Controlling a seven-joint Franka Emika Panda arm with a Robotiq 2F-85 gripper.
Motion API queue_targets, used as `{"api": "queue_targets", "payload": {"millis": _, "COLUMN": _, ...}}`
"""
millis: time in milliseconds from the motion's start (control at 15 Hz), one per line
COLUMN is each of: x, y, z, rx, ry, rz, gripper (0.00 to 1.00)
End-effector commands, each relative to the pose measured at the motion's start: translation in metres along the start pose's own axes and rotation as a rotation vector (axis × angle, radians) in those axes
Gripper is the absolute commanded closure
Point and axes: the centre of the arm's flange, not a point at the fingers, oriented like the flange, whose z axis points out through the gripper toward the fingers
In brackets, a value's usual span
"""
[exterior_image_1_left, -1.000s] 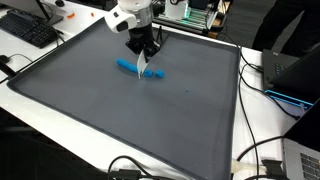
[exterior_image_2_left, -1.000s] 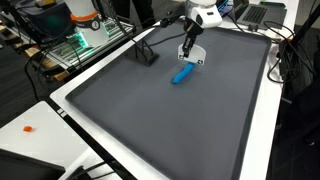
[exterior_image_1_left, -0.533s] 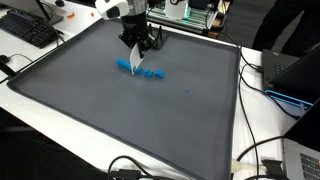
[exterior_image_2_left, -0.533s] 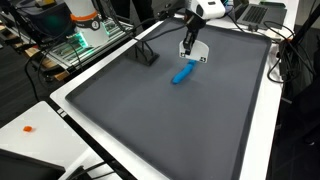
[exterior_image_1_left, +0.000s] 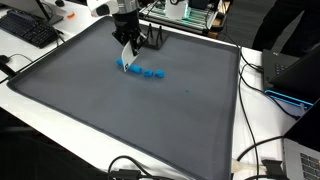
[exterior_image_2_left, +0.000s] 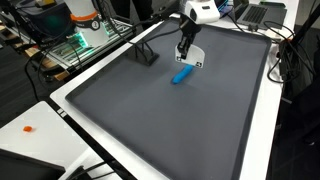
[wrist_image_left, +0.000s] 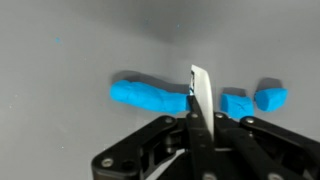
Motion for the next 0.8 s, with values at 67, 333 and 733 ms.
{"api": "queue_targets", "payload": {"millis": 67, "x": -0.007, "y": 0.005, "z": 0.012, "rx": -0.007, "ry": -0.002, "rz": 0.005, "gripper": 0.99}}
{"api": "queue_targets", "payload": {"millis": 333, "x": -0.007, "y": 0.004, "z": 0.023, "rx": -0.004, "ry": -0.016, "rz": 0.005, "gripper": 0.99}}
{"api": "queue_targets", "payload": {"millis": 733, "x": -0.007, "y": 0.004, "z": 0.042, "rx": -0.003, "ry": -0.031, "rz": 0.008, "gripper": 0.99}}
